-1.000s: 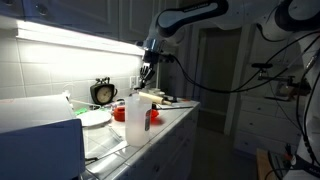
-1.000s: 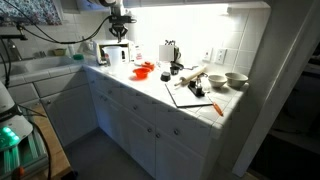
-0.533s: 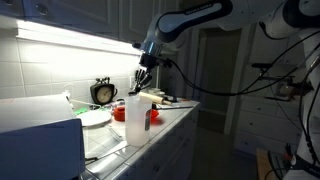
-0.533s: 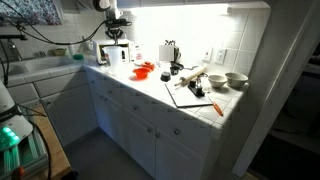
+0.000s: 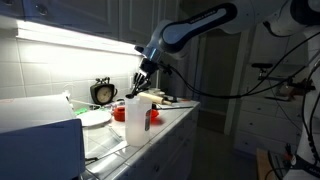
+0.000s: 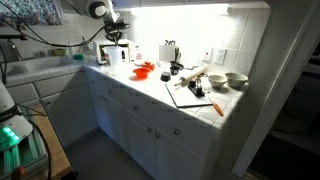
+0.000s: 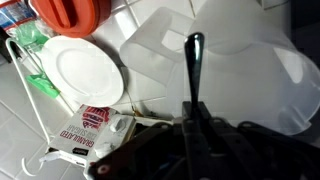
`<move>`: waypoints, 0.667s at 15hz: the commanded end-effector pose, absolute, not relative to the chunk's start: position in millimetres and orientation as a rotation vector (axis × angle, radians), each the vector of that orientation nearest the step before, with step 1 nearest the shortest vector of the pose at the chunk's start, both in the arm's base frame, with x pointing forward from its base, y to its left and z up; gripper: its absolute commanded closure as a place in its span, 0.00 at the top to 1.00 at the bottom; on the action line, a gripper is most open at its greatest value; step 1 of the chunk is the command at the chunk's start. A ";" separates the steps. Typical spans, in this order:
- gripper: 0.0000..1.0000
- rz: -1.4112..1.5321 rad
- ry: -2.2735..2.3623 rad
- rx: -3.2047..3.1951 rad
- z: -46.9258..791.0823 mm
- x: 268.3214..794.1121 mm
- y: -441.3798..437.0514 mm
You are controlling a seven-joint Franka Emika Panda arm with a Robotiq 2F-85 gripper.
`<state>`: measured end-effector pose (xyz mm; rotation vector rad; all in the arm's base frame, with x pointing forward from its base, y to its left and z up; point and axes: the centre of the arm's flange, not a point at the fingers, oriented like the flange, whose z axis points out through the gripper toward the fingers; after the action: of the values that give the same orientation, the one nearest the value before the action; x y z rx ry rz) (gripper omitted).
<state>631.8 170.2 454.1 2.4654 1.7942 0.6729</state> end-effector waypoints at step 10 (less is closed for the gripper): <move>0.02 0.906 1.820 2.300 442.9 573.0 155.9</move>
<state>599.7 166.1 438.6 2.3355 1.7935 0.8399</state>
